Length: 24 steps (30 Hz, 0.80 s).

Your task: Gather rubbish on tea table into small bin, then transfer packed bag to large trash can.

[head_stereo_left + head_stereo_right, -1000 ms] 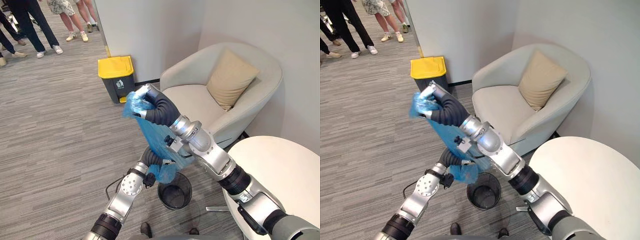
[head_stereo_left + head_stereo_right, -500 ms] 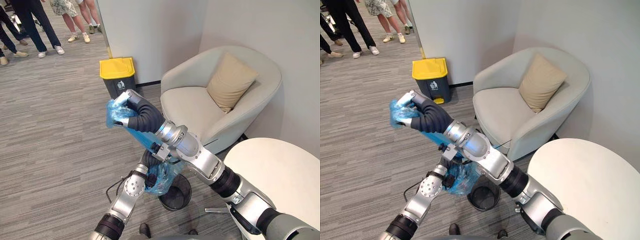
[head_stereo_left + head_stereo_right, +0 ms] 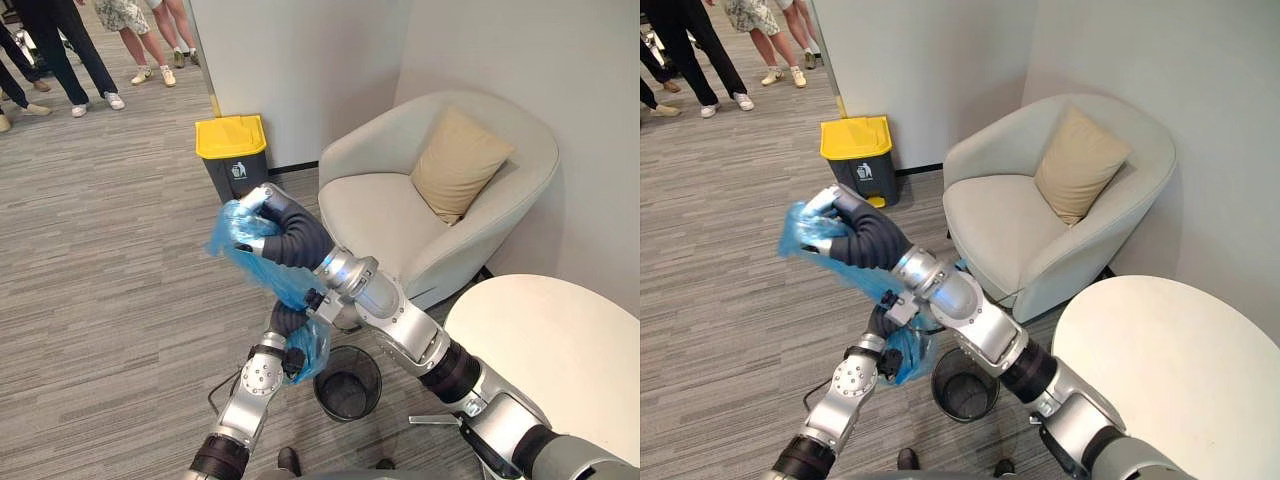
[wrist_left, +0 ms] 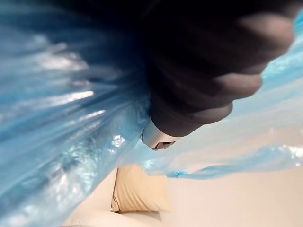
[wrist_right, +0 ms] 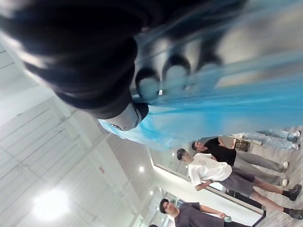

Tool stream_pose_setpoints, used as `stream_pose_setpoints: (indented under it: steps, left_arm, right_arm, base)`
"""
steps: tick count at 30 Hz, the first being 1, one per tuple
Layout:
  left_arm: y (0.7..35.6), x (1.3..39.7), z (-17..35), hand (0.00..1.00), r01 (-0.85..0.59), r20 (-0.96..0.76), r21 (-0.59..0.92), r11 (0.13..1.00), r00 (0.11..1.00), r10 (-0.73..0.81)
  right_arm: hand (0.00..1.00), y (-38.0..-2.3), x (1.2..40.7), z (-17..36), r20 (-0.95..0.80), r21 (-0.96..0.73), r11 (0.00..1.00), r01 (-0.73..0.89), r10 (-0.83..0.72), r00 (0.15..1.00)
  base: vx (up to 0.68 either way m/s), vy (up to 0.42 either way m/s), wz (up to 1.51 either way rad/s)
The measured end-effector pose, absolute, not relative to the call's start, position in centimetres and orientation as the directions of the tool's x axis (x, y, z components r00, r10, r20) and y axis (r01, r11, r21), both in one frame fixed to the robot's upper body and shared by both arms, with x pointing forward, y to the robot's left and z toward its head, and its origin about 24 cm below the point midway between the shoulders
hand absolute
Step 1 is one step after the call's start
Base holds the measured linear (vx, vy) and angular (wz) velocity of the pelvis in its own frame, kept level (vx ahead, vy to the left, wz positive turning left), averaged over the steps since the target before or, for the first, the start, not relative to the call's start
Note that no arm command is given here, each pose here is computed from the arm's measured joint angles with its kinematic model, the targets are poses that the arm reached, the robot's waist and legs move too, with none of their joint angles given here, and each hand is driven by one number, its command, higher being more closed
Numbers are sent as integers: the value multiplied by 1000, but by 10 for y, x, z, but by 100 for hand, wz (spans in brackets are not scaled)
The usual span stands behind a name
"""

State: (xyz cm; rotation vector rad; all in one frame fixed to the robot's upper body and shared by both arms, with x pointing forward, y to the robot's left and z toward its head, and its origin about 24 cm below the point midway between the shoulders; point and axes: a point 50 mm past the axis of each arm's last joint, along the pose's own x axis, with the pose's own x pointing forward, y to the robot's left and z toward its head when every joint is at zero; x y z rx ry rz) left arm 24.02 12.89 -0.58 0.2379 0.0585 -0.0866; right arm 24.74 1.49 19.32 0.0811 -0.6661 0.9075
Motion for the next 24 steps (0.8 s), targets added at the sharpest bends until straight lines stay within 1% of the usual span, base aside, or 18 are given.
stream_pose_setpoints:
  steps: [3,8,14,16,19,22,24]
  left_arm:
    - [138,231,-10,100,30,-85,196,980,996,-14]
    - [151,223,-5,100,-58,-64,153,986,996,68]
    - [161,224,6,100,-121,-19,139,983,992,125]
    - [165,223,8,100,-160,-6,129,979,987,162]
    - [168,218,10,100,-179,-1,124,976,984,180]
    - [175,216,11,100,-210,1,109,972,977,211]
    - [180,213,13,100,-236,7,101,966,972,237]
  right_arm:
    - [0,1,251,186,568,-210,689,-694,663,487]
    - [0,-19,245,179,583,-292,751,-592,630,512]
    - [0,-32,247,172,566,-380,787,-486,614,550]
    - [0,-40,248,173,572,-445,794,-414,607,552]
    - [0,-53,248,174,586,-502,807,-310,582,564]
    - [0,-66,250,169,569,-559,797,-226,568,595]
    - [0,-81,251,162,550,-572,799,-185,541,636]
  base:
    - [0,0,0]
    - [0,0,0]
    - [0,0,2]
    - [0,0,6]
    - [8,2,9]
    - [0,0,0]
    - [0,0,0]
